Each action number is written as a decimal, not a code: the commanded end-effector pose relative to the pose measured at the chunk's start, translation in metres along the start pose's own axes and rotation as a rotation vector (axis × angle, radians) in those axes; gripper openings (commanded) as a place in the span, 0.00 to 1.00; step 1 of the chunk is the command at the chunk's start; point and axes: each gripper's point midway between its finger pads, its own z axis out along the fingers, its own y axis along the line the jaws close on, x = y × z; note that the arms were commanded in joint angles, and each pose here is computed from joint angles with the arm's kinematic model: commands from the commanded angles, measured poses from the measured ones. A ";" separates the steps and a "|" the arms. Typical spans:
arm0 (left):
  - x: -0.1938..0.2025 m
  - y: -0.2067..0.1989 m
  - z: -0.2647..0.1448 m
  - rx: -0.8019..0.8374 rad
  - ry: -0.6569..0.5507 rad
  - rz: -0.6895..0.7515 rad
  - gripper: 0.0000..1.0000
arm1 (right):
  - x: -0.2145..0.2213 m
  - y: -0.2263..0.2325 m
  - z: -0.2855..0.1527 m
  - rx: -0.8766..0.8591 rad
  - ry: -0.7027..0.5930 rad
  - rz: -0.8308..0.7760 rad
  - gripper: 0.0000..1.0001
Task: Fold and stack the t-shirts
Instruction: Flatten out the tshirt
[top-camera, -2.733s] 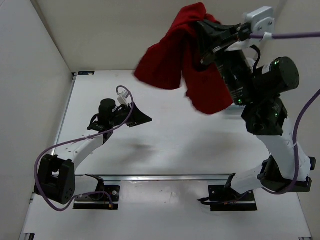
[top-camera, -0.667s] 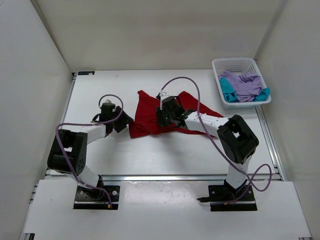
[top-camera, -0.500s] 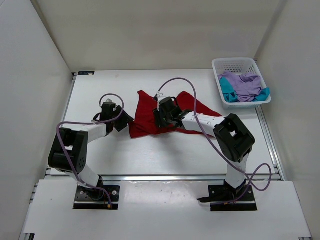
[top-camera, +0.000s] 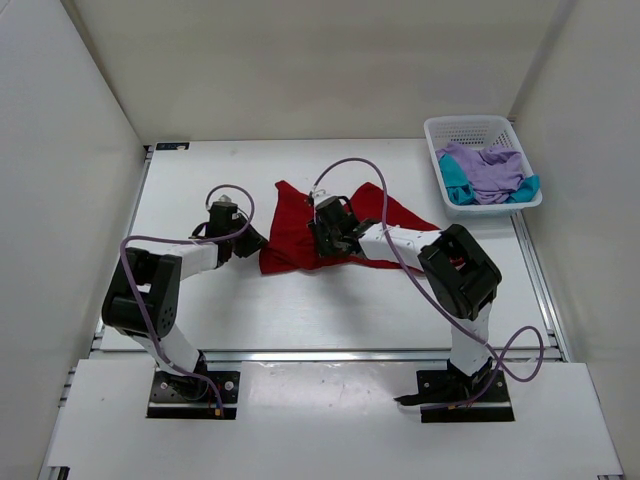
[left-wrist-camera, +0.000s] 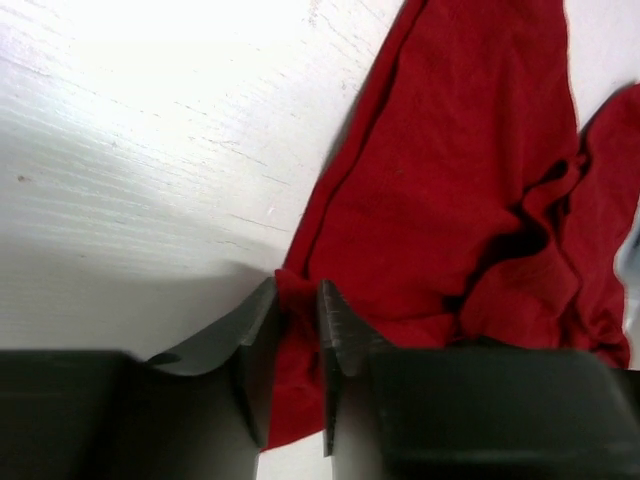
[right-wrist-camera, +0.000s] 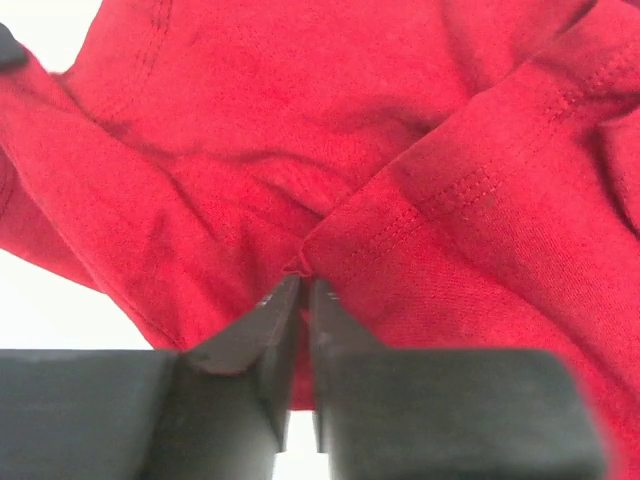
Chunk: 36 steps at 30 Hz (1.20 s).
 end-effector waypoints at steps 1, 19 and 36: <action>-0.011 -0.011 0.001 0.026 -0.029 0.020 0.29 | -0.020 0.004 -0.002 0.018 -0.063 -0.010 0.06; -0.172 -0.172 -0.133 0.335 -0.387 0.164 0.00 | -0.195 -0.048 -0.254 0.010 -0.511 0.046 0.00; -0.100 0.036 -0.146 -0.101 -0.447 0.098 0.47 | 0.184 0.068 -0.243 -0.389 0.253 0.177 0.00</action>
